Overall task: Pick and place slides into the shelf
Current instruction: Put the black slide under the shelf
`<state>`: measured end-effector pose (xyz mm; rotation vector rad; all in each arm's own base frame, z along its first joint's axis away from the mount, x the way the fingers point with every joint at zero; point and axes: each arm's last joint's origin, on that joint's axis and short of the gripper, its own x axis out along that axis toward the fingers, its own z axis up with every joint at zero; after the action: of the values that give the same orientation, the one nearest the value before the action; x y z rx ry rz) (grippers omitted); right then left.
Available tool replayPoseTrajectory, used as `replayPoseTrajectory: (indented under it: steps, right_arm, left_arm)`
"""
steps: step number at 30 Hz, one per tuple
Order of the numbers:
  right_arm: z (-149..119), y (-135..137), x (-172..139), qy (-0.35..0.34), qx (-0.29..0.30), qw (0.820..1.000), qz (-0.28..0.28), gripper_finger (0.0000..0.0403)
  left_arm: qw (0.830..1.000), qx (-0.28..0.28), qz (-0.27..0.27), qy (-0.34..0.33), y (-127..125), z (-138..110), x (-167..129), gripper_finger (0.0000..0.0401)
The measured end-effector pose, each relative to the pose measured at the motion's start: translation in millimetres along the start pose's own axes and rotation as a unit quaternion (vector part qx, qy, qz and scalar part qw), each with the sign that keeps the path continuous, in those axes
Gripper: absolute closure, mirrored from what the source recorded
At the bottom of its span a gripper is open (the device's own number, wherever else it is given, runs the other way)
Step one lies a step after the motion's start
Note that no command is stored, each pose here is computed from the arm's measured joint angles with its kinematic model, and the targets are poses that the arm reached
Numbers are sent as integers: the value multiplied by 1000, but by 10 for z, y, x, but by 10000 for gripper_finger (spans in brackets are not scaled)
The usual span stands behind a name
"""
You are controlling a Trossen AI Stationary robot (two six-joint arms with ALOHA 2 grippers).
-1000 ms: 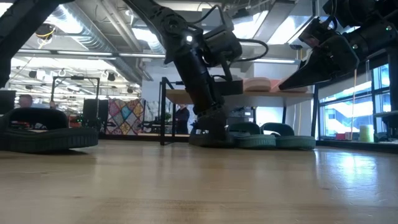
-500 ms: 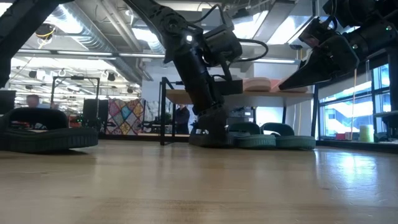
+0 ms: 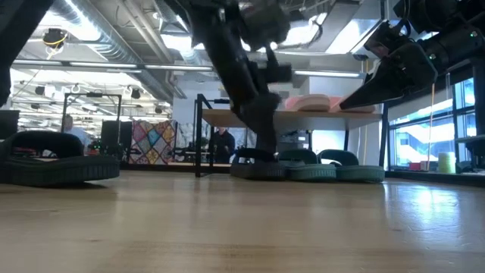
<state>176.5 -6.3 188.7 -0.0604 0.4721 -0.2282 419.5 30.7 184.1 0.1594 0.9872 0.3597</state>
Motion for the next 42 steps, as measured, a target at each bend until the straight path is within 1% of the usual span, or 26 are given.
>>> replayPoseTrajectory:
  steps: [3,6,10,12,14,16,17,20,22,24,27,29,31,35,37,40,42]
  right_arm:
    - [3,0,-1,-1,0,1000,0,219]
    - [5,-1,0,-2,-1,1000,0,219]
    - [9,-2,-1,-4,-12,1000,0,219]
    - [22,-2,-1,-11,-16,1000,-1,219]
    - [35,-2,-2,-17,-23,1000,-1,219]
    - [43,-2,-2,-21,-25,999,-1,219]
    - [49,-2,-2,-24,-26,999,-1,219]
    - [57,-2,-3,-28,-37,999,-2,219]
    - [59,-2,-3,-29,-40,999,-2,219]
    - [60,-2,-3,-30,-46,998,-2,219]
    - [70,-3,-4,-35,-47,998,-3,219]
    - [75,-2,-4,-38,-47,998,-3,219]
    - [75,-3,-4,-37,-47,998,-3,219]
    - [78,-3,-5,-39,-60,997,-3,219]
    - [89,-3,-6,-44,-66,997,-4,219]
    - [108,-4,-7,-54,-67,996,-5,219]
    - [110,-4,-8,-55,-67,996,-5,219]
  left_arm:
    - [1000,-12,-3,8,45,8,-230,229]
    - [998,-54,-1,39,149,-40,-454,229]
    - [987,-105,-11,120,260,-195,-676,229]
    - [979,-110,-16,172,255,-296,-766,229]
    - [970,-114,-3,217,235,-387,-860,229]
    - [955,-127,39,264,218,-490,-949,229]
    - [946,-142,71,283,210,-541,-992,229]
    - [913,-211,161,310,188,-662,-1090,229]
    - [890,-253,194,326,151,-768,-1091,229]
    - [869,-287,201,350,92,-886,-1060,229]
    - [835,-319,195,403,-24,-1112,-998,229]
    - [821,-338,189,420,-124,-1245,-954,229]
    - [814,-350,190,422,-226,-1334,-937,229]
    - [812,-352,207,417,-347,-1423,-969,229]
    - [814,-344,210,419,-379,-1448,-984,229]
    - [811,-344,218,420,-406,-1463,-1011,229]
    - [813,-342,217,419,-423,-1467,-1020,229]
